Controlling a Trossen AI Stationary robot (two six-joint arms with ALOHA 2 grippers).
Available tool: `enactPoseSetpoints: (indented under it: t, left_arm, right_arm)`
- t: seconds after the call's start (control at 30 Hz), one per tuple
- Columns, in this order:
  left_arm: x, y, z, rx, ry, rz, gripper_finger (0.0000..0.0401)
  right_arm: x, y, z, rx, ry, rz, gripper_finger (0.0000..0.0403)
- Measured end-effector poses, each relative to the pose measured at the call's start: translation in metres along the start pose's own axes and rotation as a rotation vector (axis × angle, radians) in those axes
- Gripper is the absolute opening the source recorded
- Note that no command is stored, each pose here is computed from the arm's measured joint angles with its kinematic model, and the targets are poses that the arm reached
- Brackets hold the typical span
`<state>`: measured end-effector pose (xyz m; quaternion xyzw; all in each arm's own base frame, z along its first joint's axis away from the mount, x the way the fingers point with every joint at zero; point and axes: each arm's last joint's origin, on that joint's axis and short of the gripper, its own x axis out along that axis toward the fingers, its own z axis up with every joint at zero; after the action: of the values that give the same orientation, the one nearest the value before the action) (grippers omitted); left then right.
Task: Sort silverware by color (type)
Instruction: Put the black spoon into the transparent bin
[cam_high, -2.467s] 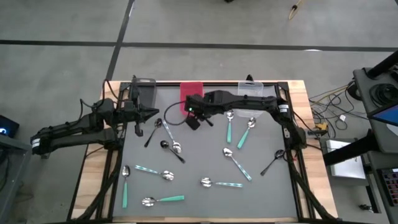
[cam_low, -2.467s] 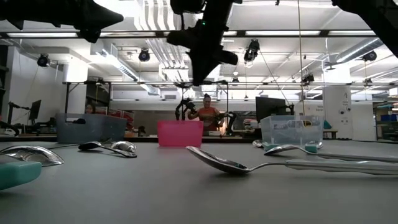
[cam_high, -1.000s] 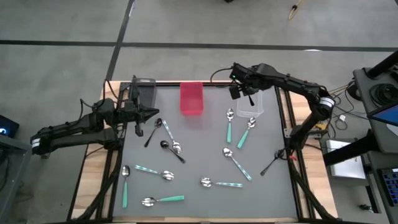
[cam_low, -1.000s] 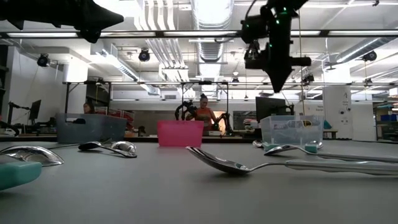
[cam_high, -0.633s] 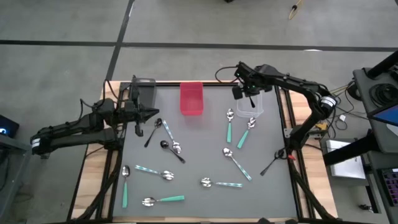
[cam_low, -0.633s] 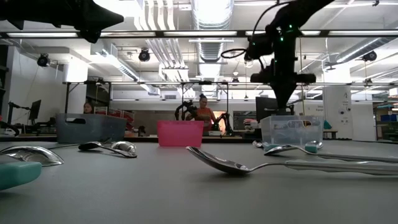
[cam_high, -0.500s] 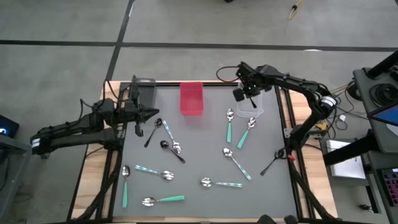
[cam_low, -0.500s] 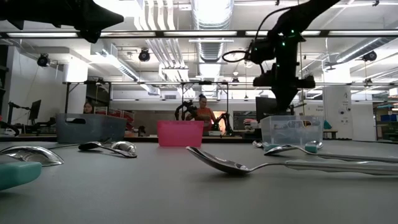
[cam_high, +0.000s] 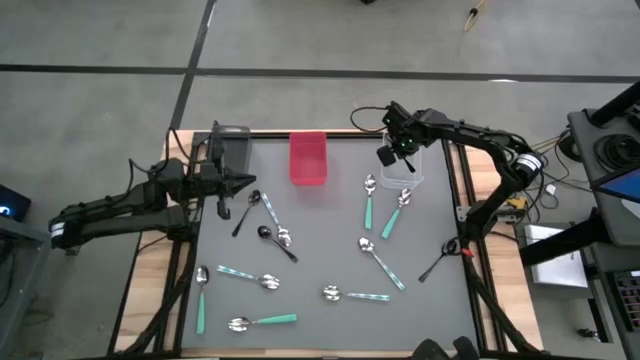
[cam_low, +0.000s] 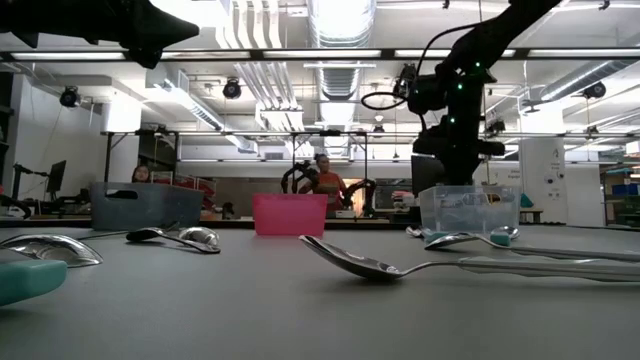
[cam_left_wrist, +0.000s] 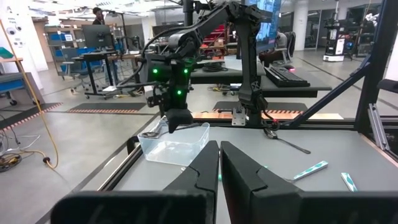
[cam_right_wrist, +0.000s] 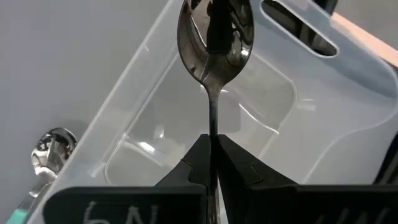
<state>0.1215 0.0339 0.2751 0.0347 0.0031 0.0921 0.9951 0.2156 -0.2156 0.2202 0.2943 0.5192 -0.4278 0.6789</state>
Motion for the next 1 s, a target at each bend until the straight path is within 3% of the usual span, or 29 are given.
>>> enactPoseSetpoints:
  t: [1.0]
  left_arm:
    - [0.000, 0.000, 0.000, 0.000, 0.001, 0.001, 0.0000]
  right_arm:
    - [0.047, -0.003, -0.030, 0.070, -0.030, 0.009, 0.0009]
